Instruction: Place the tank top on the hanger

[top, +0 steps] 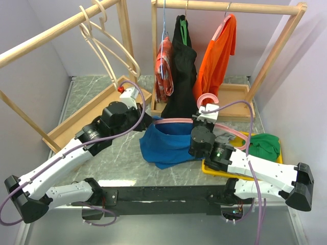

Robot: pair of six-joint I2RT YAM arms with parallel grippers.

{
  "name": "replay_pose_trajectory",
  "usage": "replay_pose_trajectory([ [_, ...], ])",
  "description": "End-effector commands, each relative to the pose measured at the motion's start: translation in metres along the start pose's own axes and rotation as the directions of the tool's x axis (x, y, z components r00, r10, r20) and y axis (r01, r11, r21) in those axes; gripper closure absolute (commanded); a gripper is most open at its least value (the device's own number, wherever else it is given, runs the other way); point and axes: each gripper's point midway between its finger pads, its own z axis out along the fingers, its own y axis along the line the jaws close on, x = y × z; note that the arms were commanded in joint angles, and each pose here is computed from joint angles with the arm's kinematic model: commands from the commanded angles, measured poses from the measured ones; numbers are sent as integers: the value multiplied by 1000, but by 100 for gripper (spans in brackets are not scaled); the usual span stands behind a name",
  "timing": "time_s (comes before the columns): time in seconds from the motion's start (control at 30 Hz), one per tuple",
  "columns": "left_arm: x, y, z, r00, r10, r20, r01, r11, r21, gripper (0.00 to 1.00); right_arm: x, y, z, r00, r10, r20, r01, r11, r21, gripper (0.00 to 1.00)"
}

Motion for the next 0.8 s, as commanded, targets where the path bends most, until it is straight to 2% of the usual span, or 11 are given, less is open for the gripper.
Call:
replay_pose_trajectory([
  [0.0,-28,-32,-15,999,5,42,-9,995,100,99,-52,6,-5,989,146,33,-146,989,5,100],
  [0.1,-39,-44,-16,998,-8,59,1,992,124,99,-65,17,-10,991,130,35,-129,992,-8,100],
  [0.23,-51,-65,-24,996,-50,80,34,982,185,99,-83,32,-18,984,174,41,-172,984,-33,100],
  [0.37,-75,-76,-38,981,-109,161,71,971,228,99,-90,48,-25,983,179,39,-177,983,-58,100],
  [0.5,-80,-89,-45,981,-117,158,70,958,277,92,-99,61,-32,985,160,57,-153,981,-116,100],
  [0.6,-78,-92,-44,988,-77,137,35,959,281,82,-112,65,-38,984,163,75,-149,975,-167,100],
  [0.63,-78,-93,-46,989,-55,140,13,958,287,70,-116,65,-41,981,178,78,-161,969,-189,100],
  [0.7,-79,-102,-55,990,-21,139,-26,944,329,58,-128,61,-44,964,258,69,-235,942,-240,100],
  [0.73,-77,-102,-57,990,21,136,-66,941,331,49,-122,61,-46,976,208,62,-185,946,-266,100],
  [0.77,-79,-105,-63,988,45,145,-94,934,344,43,-132,53,-47,966,254,53,-227,926,-303,100],
])
